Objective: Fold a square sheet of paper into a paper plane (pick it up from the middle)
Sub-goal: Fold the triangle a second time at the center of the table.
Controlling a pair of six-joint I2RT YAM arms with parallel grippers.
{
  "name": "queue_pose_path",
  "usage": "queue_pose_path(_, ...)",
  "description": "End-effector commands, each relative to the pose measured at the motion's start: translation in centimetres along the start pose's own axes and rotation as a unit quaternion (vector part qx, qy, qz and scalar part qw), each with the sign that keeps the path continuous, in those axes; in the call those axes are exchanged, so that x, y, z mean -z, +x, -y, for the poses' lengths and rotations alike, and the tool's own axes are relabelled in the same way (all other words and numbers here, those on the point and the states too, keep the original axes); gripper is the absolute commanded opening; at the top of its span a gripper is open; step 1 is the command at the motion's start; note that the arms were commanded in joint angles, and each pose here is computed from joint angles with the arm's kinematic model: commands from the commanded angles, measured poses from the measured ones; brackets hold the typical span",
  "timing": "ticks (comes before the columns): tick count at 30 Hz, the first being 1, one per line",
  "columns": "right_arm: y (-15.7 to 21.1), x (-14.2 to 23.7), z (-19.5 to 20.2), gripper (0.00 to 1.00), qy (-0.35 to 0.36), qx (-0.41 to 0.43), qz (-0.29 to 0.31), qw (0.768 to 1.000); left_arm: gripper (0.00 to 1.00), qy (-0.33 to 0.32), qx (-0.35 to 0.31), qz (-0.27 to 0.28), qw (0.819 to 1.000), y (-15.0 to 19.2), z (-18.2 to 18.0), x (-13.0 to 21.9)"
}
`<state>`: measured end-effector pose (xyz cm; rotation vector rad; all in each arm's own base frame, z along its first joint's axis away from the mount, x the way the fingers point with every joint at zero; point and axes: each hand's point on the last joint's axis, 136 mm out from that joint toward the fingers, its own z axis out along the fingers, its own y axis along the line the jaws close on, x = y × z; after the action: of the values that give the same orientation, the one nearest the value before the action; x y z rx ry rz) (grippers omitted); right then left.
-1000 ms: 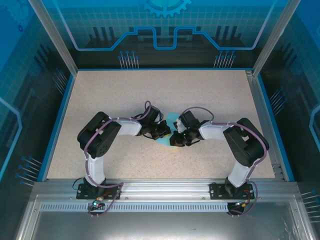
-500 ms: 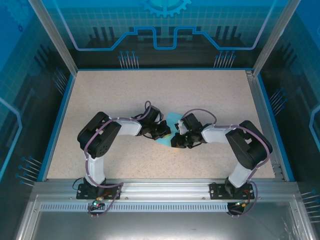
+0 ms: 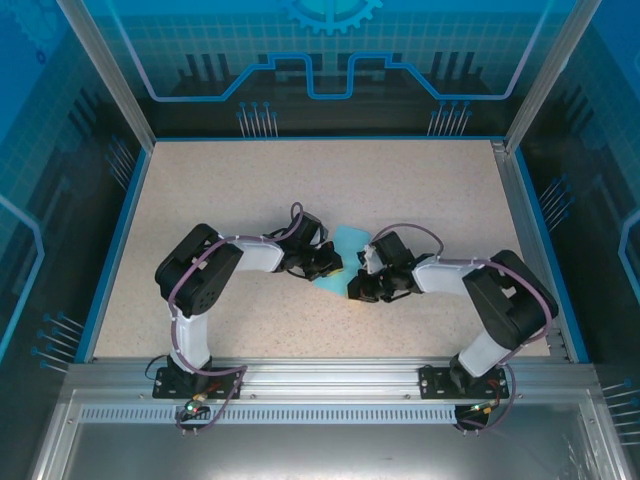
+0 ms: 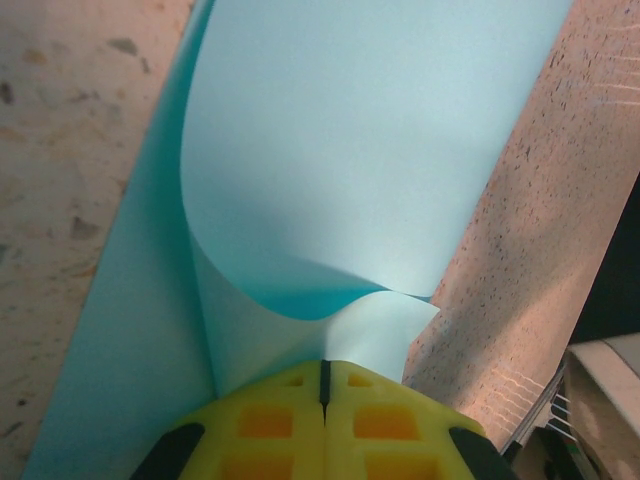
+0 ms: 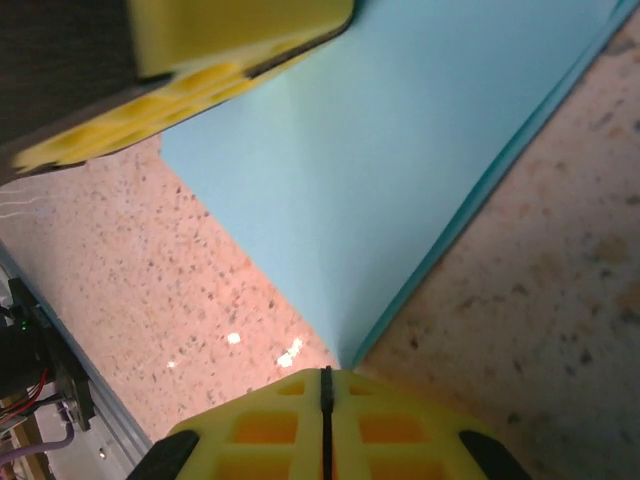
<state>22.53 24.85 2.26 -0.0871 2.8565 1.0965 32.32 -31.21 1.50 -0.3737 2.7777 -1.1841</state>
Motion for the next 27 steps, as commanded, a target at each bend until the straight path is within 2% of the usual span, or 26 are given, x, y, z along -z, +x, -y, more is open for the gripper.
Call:
queue_pose_path(1, -0.9, 1.4, -0.5, 0.09, 0.002, -0.011, 0.015, 1.0, 0.0, -0.042, 0.009, -0.012, 0.999, 1.0, -3.0, -0.7)
queue_pose_path(8, -3.2, 0.1, -1.9, 0.1, -0.018, -0.021, 0.022, 0.999, 0.0, -0.041, 0.008, -0.014, 0.999, 1.0, -2.9, -0.8)
queue_pose_path(12, -3.0, -1.3, -1.2, 0.1, -0.016, -0.033, 0.002, 0.999, 0.0, -0.04, 0.008, -0.015, 0.999, 1.0, -2.8, -0.8)
queue_pose_path(20, -0.1, -2.4, 4.0, 0.04, 0.071, -0.065, -0.036, 0.995, 0.0, -0.042, 0.003, -0.009, 0.999, 0.6, -2.6, -0.6)
queue_pose_path(27, 1.2, -2.0, 5.8, 0.01, 0.117, -0.06, -0.058, 0.99, 0.0, -0.037, -0.004, 0.004, 0.999, -1.1, -2.0, -0.2)
